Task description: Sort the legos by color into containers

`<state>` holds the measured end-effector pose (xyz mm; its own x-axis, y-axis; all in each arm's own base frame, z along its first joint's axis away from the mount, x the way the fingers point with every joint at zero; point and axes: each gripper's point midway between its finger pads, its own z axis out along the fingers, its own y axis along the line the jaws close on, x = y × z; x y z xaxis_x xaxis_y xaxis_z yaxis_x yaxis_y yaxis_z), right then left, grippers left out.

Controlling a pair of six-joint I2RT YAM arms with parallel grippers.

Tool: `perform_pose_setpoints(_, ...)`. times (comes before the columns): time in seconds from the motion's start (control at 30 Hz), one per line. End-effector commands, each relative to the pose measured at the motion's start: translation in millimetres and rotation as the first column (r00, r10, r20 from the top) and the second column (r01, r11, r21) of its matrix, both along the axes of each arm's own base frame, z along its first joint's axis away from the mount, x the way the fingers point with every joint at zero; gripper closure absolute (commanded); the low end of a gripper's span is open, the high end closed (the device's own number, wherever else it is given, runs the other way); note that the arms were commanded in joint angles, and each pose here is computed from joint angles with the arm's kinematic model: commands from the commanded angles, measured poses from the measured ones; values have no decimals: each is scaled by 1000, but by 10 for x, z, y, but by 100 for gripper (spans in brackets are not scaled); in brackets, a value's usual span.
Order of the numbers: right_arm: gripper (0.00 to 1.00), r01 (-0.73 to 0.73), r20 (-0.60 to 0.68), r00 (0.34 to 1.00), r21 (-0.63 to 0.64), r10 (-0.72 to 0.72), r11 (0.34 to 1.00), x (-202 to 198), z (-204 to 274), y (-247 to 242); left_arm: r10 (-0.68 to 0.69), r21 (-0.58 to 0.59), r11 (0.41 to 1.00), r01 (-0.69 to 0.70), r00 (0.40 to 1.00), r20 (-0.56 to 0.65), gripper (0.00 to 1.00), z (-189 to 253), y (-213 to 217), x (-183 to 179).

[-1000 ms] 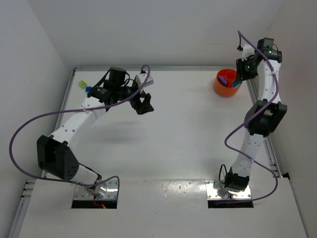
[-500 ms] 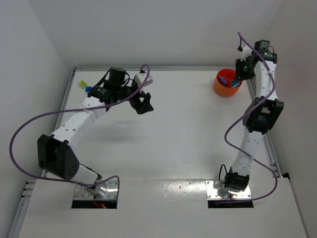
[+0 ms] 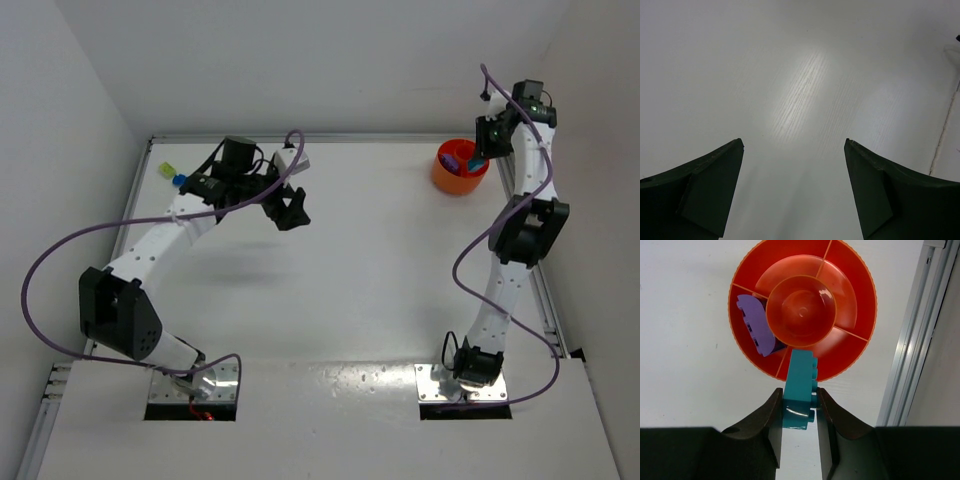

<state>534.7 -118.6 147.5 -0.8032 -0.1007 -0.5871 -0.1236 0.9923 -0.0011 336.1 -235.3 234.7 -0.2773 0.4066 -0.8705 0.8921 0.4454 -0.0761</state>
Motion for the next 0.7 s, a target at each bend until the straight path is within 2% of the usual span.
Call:
perform_pose_setpoints(0.0, 100, 22, 53, 998, -15, -22, 1000, 113, 118, -76, 9, -24, 1000, -8, 1000, 29, 12, 102, 4, 73)
perform_pose_setpoints(0.27, 100, 28, 51, 998, -22, -27, 999, 127, 99, -97, 9, -21, 1000, -9, 1000, 20, 12, 67, 0, 84)
perform_pose_setpoints(0.67, 58, 22, 53, 998, -15, -22, 1000, 163, 67, -90, 71, -37, 997, -72, 997, -9, 9, 34, 74, 161)
